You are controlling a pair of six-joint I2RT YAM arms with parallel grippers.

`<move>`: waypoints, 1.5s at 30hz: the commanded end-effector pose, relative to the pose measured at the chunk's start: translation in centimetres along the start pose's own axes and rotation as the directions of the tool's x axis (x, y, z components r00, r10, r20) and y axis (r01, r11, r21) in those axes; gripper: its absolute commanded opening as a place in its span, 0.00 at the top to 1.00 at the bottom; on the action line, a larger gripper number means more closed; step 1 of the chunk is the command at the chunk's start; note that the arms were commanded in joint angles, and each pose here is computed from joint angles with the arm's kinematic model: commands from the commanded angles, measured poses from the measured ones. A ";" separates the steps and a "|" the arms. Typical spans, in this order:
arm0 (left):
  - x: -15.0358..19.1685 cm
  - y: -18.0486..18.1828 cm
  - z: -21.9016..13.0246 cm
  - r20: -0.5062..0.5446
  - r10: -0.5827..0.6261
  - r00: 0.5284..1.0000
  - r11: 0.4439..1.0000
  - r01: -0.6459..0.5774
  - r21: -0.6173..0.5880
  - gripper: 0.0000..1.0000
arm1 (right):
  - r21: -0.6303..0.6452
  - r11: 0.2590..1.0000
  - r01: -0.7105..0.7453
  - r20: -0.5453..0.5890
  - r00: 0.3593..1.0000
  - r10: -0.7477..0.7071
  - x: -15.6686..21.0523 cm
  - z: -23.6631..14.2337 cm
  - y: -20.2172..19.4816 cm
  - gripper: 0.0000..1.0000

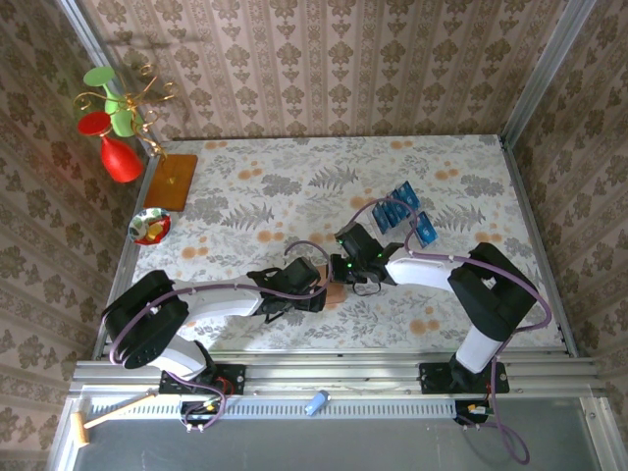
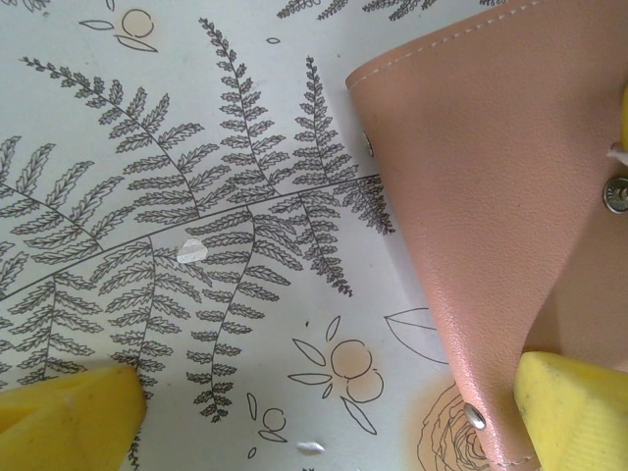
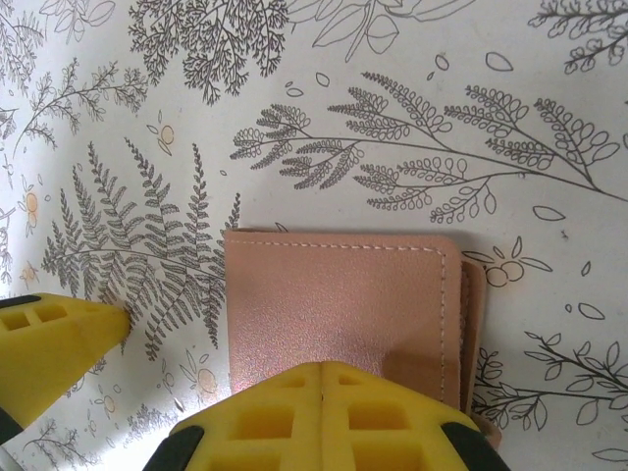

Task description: Put the credit cards into the card holder

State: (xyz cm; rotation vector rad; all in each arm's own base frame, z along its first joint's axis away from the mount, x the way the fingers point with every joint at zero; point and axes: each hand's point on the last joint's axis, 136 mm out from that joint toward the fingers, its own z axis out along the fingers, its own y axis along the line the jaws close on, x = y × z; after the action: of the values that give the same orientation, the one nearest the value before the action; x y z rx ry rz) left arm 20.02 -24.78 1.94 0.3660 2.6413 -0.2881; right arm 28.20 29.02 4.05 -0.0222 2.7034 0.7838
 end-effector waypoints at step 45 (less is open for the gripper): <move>2.5 1.2 2.1 -0.084 -0.006 0.996 0.999 0.002 -0.045 0.00 | 0.310 0.925 0.221 -0.136 0.973 -0.187 11.3 2.4 -9.9 1.00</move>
State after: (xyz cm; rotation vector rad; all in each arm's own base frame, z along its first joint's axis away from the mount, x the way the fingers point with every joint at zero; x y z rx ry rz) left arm 20.12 -24.84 1.73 0.3674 2.6487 -0.2731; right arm 27.32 29.20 2.65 -0.1169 2.4611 0.6766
